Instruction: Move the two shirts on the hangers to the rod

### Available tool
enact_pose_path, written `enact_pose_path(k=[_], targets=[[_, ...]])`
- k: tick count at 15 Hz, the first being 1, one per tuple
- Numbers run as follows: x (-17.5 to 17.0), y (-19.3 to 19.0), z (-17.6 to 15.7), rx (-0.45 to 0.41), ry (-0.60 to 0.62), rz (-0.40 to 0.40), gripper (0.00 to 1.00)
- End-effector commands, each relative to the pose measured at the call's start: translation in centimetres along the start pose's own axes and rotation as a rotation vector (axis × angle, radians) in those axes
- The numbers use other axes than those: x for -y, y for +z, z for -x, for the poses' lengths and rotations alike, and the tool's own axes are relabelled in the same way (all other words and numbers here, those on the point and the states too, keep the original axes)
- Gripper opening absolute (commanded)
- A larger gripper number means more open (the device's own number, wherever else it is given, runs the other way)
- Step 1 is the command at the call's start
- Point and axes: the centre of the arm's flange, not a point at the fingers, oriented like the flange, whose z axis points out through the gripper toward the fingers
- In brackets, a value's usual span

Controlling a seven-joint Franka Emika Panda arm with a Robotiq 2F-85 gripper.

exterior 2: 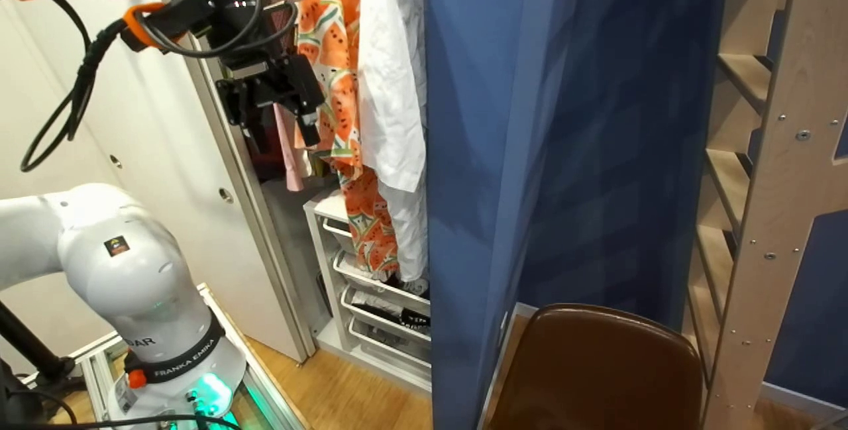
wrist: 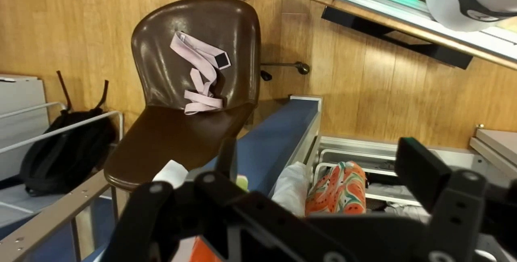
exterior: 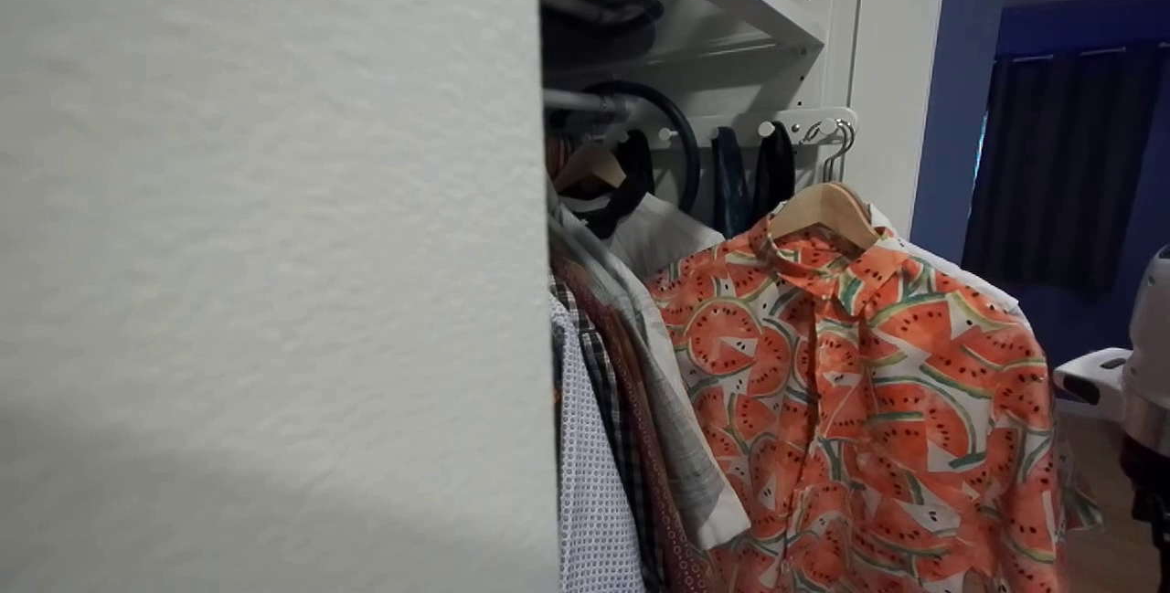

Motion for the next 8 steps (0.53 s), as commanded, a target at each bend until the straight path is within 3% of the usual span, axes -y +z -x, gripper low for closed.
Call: enact_pose_path(k=[1,4,7,8], targets=[[-1.0,-0.4,1.8,0.028,-0.038,0.076,1.0],[-2.1,-0.8,3.8,0.049,-0.04,0.113,1.0],[-3.4,-2.0,5.1,-0.111,0.005,0.04,1.0],[-2.5,-1.0,3.5,-0.006,0.001,0.076,1.0]])
